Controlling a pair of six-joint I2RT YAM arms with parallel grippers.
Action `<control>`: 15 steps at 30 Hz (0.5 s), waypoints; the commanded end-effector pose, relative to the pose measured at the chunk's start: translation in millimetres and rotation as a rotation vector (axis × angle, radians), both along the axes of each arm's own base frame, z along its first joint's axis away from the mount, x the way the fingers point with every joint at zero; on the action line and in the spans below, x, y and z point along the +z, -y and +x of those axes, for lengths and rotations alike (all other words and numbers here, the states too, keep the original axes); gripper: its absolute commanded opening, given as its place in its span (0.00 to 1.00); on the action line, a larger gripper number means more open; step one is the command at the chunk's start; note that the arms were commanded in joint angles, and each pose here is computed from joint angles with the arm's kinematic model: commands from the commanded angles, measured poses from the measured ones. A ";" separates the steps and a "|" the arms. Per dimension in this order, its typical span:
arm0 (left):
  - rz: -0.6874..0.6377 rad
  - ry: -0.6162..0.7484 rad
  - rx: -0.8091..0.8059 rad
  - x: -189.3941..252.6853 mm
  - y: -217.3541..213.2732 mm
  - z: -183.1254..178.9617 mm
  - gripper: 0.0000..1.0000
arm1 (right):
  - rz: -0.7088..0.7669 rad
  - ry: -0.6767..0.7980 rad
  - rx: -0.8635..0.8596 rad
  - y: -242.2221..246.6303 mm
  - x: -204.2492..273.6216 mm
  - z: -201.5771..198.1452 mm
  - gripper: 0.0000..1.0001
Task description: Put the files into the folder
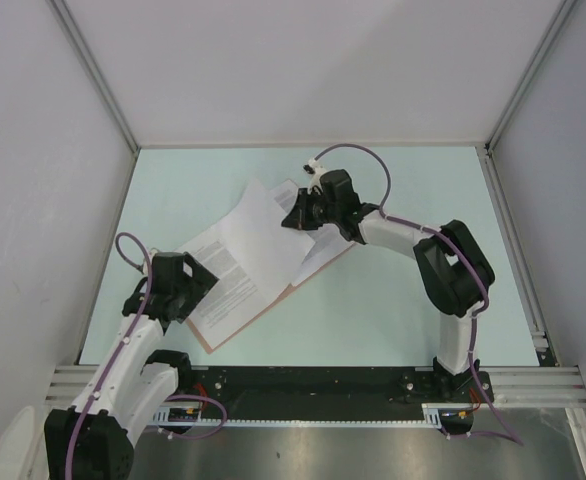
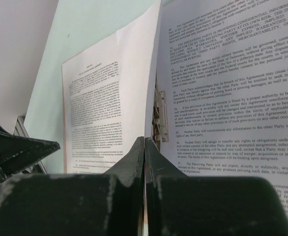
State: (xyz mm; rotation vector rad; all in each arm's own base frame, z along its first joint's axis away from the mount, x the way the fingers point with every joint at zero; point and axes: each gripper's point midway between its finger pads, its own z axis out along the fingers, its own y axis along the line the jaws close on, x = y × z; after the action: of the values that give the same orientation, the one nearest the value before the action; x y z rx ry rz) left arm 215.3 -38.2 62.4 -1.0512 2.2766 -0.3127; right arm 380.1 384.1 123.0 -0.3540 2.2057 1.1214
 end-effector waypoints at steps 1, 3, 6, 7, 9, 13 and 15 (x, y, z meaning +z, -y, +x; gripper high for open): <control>-0.015 0.045 0.016 11.2 -0.1 6.9 1.00 | 0.046 0.052 -0.081 3.8 37.4 1.4 0.00; -0.017 0.043 0.014 10.6 0.4 6.7 0.99 | 0.057 0.079 -0.068 0.1 39.2 -0.3 0.00; -0.014 0.044 0.010 10.8 0.3 6.7 1.00 | 0.074 0.076 -0.028 -7.7 32.7 -4.9 0.00; -0.014 0.041 0.010 10.0 0.2 6.0 1.00 | 0.074 0.081 -0.020 -9.1 30.6 -6.4 0.00; -0.013 0.041 0.011 9.8 -0.1 6.3 1.00 | 0.086 0.099 0.007 -15.6 27.4 -7.3 0.00; -0.013 0.044 0.009 9.9 0.3 6.8 1.00 | 0.126 0.135 0.051 -26.5 24.2 -9.8 0.00; -0.011 0.043 0.010 9.5 -0.4 6.8 1.00 | 0.155 0.137 0.067 -31.7 23.6 -11.6 0.00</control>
State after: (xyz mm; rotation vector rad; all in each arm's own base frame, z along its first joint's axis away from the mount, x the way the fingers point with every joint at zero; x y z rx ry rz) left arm 215.7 -38.1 63.6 -1.0499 2.2705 -0.3161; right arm 367.5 400.0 136.5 -0.3706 2.1070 1.1815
